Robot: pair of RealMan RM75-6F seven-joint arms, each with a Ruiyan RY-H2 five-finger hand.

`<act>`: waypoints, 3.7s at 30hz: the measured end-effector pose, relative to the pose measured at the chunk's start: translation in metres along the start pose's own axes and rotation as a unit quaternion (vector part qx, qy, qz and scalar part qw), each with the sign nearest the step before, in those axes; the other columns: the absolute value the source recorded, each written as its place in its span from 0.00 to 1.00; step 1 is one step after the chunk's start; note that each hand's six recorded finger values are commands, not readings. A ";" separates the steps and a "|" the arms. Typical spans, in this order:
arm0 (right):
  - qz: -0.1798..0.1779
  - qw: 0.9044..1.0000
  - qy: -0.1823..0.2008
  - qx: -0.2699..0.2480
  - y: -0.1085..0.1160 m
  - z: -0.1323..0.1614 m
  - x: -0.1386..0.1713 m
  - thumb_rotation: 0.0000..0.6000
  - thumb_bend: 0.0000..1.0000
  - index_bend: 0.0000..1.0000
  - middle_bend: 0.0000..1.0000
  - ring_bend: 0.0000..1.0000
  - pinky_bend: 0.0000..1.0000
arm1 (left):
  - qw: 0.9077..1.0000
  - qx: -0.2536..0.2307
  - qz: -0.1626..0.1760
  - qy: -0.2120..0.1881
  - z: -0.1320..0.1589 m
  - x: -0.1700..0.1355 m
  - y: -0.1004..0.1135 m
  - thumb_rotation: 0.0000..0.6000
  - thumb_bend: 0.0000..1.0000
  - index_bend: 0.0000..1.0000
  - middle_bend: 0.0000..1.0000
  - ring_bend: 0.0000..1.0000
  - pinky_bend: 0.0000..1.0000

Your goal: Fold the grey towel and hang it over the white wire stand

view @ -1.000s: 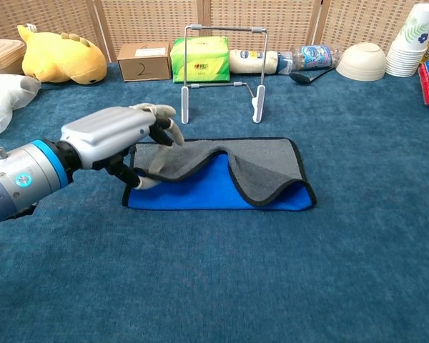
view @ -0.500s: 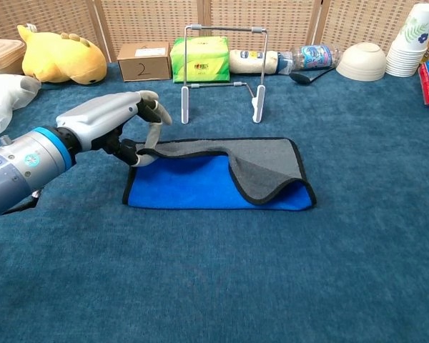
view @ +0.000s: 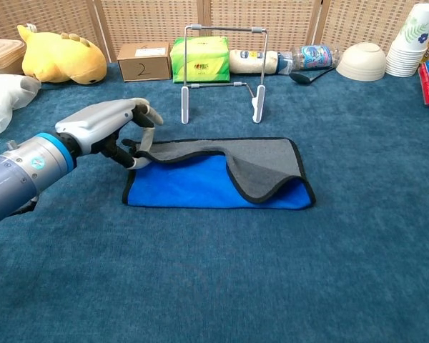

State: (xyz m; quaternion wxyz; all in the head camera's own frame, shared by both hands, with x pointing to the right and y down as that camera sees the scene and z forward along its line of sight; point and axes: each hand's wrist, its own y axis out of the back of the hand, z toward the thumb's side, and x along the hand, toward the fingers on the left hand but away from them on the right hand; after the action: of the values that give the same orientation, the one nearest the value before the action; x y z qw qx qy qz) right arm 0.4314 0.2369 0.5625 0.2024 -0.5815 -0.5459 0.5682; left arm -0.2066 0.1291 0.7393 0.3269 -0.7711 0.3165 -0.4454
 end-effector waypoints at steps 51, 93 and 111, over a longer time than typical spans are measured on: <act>0.001 1.000 -0.001 -0.002 -0.001 0.000 0.001 1.00 0.38 0.14 0.04 0.00 0.00 | 0.997 0.063 0.038 0.034 -0.015 0.005 0.007 1.00 0.48 0.13 0.00 0.00 0.00; 0.138 0.976 0.169 -0.013 -0.033 0.102 -0.029 1.00 0.35 0.17 0.05 0.00 0.00 | 0.998 -0.022 0.049 0.039 -0.028 -0.126 0.100 1.00 0.44 0.27 0.10 0.00 0.00; 0.253 0.917 0.309 0.021 -0.111 0.214 -0.032 1.00 0.29 0.14 0.05 0.00 0.00 | 0.995 -0.047 0.049 0.074 -0.046 -0.196 0.118 1.00 0.44 0.29 0.13 0.00 0.00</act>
State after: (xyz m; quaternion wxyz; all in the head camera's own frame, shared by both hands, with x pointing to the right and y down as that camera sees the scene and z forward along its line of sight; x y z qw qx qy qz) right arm 0.2060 0.1625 0.6137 0.2230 -0.8424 -0.2789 0.4035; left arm -0.3499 0.2027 0.5700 0.2870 -0.7346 0.3976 -0.4690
